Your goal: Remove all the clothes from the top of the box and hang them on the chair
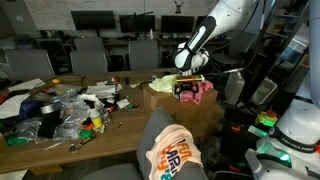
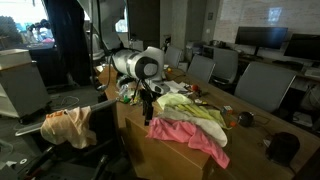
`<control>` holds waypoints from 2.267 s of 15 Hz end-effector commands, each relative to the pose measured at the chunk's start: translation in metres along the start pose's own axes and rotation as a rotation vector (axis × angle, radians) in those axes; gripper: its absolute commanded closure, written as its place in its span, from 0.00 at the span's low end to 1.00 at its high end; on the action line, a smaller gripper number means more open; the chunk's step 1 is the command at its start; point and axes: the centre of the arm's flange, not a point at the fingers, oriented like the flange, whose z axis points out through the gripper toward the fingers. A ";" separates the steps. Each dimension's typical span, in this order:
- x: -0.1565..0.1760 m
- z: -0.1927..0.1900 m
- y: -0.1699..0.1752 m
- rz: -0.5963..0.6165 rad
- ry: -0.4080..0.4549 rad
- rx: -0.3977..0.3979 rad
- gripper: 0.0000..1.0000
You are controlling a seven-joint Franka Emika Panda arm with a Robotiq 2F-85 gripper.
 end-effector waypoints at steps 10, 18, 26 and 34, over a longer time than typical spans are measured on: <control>0.029 0.013 -0.018 -0.009 -0.002 0.052 0.00; 0.029 0.007 -0.020 -0.027 0.000 0.058 0.38; 0.025 0.001 -0.019 -0.038 -0.001 0.060 0.97; 0.003 -0.041 -0.006 -0.057 0.032 0.091 0.99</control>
